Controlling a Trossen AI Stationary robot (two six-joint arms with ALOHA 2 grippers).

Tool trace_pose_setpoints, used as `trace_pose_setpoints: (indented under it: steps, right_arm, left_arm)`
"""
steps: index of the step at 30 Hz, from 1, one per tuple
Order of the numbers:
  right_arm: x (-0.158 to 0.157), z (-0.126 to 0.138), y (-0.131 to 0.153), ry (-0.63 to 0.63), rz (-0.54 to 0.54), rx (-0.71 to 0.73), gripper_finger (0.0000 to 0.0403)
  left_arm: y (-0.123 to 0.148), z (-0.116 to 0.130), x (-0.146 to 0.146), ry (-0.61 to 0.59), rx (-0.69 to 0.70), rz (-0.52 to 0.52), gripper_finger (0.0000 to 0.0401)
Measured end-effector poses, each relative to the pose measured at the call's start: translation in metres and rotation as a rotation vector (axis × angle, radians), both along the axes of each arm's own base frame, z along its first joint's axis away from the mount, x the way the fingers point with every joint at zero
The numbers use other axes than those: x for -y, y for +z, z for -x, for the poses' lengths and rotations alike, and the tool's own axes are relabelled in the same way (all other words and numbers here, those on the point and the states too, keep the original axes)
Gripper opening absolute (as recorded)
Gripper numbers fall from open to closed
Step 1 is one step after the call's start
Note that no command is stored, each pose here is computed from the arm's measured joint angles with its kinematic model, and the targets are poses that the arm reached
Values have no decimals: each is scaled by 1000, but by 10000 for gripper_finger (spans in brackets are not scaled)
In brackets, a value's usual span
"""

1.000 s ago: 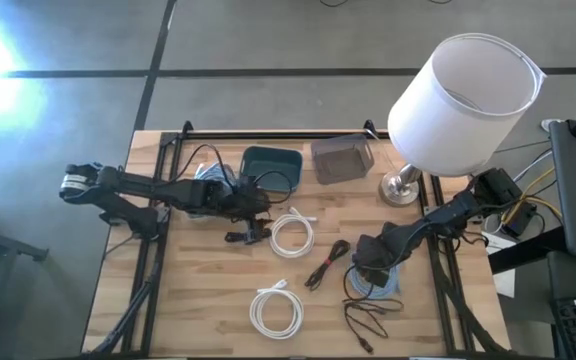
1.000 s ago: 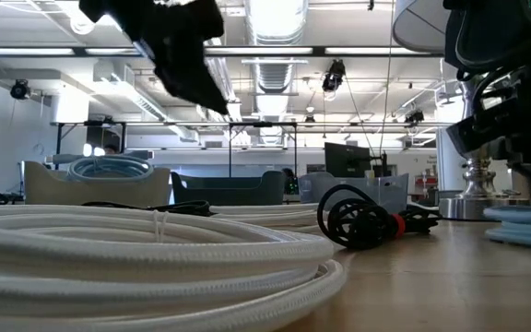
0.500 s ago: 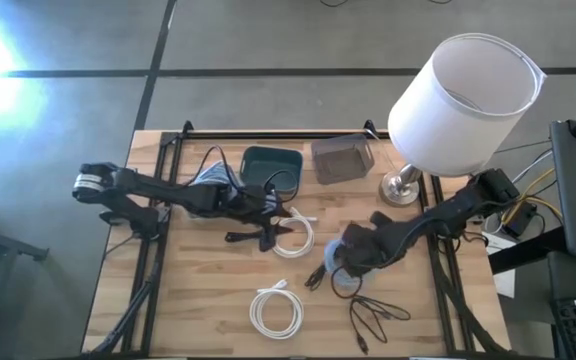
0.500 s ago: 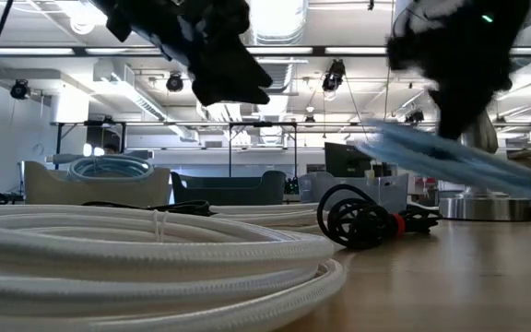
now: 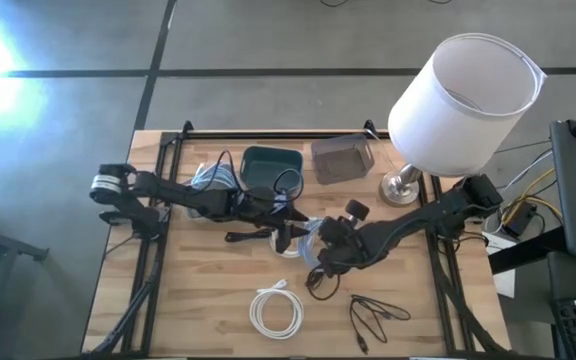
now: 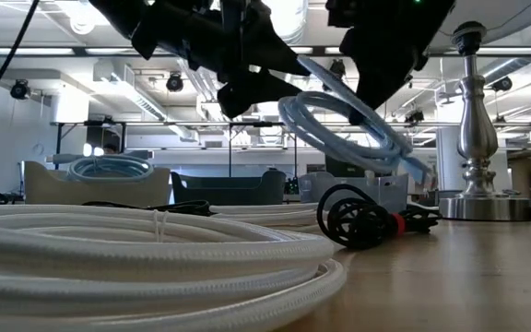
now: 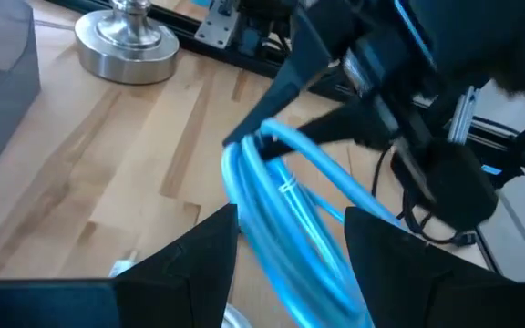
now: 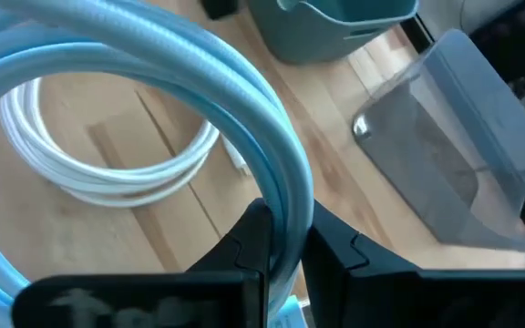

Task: Pick & Place USB Port
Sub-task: Put the light blue HDMI cable into the white bin

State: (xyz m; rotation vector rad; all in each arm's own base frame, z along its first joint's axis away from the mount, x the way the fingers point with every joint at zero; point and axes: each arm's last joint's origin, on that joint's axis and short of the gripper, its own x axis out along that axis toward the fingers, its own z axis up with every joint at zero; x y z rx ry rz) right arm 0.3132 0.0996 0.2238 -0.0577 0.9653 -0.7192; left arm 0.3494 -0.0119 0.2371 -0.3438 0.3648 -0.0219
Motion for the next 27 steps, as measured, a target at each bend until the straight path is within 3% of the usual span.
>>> trace_pose_setpoints:
  steps: [12,27]
  right_arm:
    - [0,-8,-14,36,36,-78,36]
    - [-4,-17,4,65,49,-32,37]
  left_arm:
    - [21,2,-6,16,63,1,206]
    - [-18,-10,-7,35,-73,-50,206]
